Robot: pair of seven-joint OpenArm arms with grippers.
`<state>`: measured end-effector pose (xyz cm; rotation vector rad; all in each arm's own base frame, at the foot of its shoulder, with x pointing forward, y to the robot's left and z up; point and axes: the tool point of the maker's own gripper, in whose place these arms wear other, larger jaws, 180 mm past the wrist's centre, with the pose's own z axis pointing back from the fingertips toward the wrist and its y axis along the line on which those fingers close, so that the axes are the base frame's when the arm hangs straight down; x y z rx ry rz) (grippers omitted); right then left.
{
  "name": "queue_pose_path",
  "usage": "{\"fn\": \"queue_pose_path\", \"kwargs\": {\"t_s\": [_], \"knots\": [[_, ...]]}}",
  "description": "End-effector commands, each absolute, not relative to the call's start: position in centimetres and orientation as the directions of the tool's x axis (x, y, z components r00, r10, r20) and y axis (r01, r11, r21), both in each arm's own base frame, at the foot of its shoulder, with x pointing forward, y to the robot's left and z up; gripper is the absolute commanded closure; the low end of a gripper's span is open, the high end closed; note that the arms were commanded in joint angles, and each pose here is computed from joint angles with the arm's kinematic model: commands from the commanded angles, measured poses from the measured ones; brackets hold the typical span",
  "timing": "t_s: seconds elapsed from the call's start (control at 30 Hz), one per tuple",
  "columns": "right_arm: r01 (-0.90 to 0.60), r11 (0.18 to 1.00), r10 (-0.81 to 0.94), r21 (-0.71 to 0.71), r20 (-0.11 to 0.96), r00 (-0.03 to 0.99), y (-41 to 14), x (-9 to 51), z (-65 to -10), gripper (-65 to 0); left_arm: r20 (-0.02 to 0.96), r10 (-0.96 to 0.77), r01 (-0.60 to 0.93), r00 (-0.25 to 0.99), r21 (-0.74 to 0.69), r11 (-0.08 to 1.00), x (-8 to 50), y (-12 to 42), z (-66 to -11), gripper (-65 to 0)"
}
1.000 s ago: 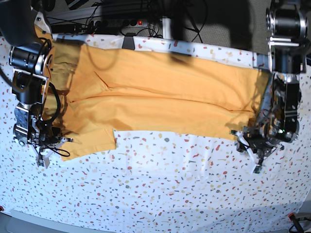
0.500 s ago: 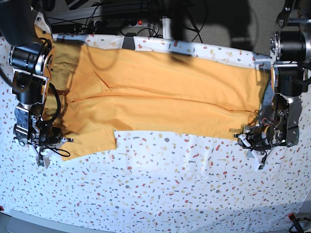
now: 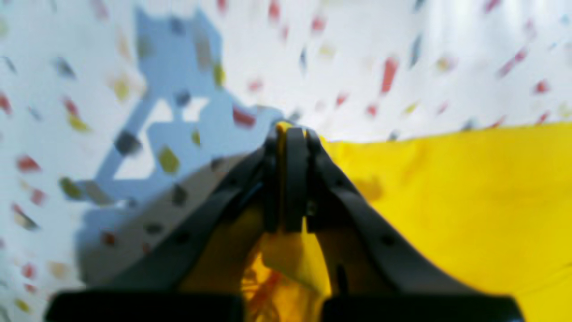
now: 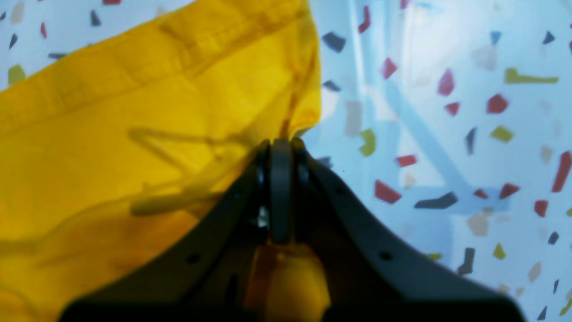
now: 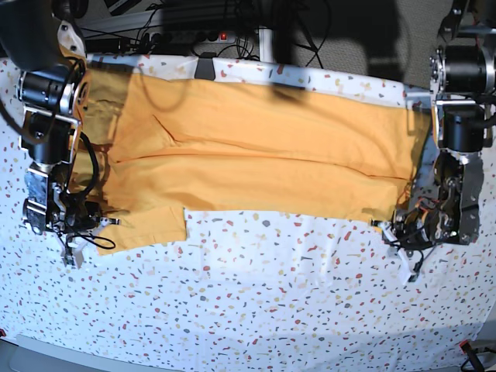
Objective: Fold the T-shirt properly
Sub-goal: 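Lift the held edge and fold it over the shirt with both grippers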
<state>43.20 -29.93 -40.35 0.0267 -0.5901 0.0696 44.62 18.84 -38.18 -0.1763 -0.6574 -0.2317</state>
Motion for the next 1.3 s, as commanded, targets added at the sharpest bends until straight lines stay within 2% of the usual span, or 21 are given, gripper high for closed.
{"fn": "queue_pose_path", "kwargs": {"t_s": [0.0, 0.1, 0.3, 0.6, 0.83, 1.0, 1.27], "knots": [[-0.107, 0.994, 0.087, -0.008, 0.632, 0.770, -30.0, 45.4, -37.2, 0.0, 0.677, -0.160, 0.276, 0.718, -0.066, 0.959, 46.4, 19.0, -35.4, 0.0], [-0.191, 0.981, 0.151, -0.016, 0.679, 0.719, -28.8, 46.4, -35.0, 0.0, 0.679, -0.175, 0.285, 0.713, -0.053, 0.957, 46.4, 19.0, -34.7, 0.0], [-0.217, 0.971, 0.223, -0.102, 0.717, 0.661, -28.7, 46.3, -32.3, 0.0, 0.685, -0.134, 0.296, 0.716, -0.123, 0.947, 46.0, 18.4, -33.5, 0.0], [-0.297, 0.934, 0.347, -0.199, 0.700, 0.624, -26.6, 40.6, -32.8, 0.0, 0.701, -0.095, 0.366, 0.707, -0.247, 0.897, 43.7, 17.8, -29.8, 0.0], [-0.296, 0.911, 0.409, -0.286, 0.711, 0.573, -26.6, 35.6, -31.2, 0.0, 0.720, -0.207, 0.432, 0.662, -0.142, 0.891, 40.0, 18.6, -29.2, 0.0], [-0.233, 0.929, 0.369, -0.287, 0.759, 0.536, -27.9, 32.4, -28.0, 0.0, 0.707, -0.279, 0.467, 0.650, -0.082, 0.881, 37.6, 18.4, -29.8, 0.0], [-0.193, 0.945, 0.328, -0.265, 0.770, 0.547, -29.1, 28.7, -27.1, 0.0, 0.660, -0.289, 0.468, 0.693, -0.108, 0.877, 35.0, 18.2, -32.4, 0.0]]}}
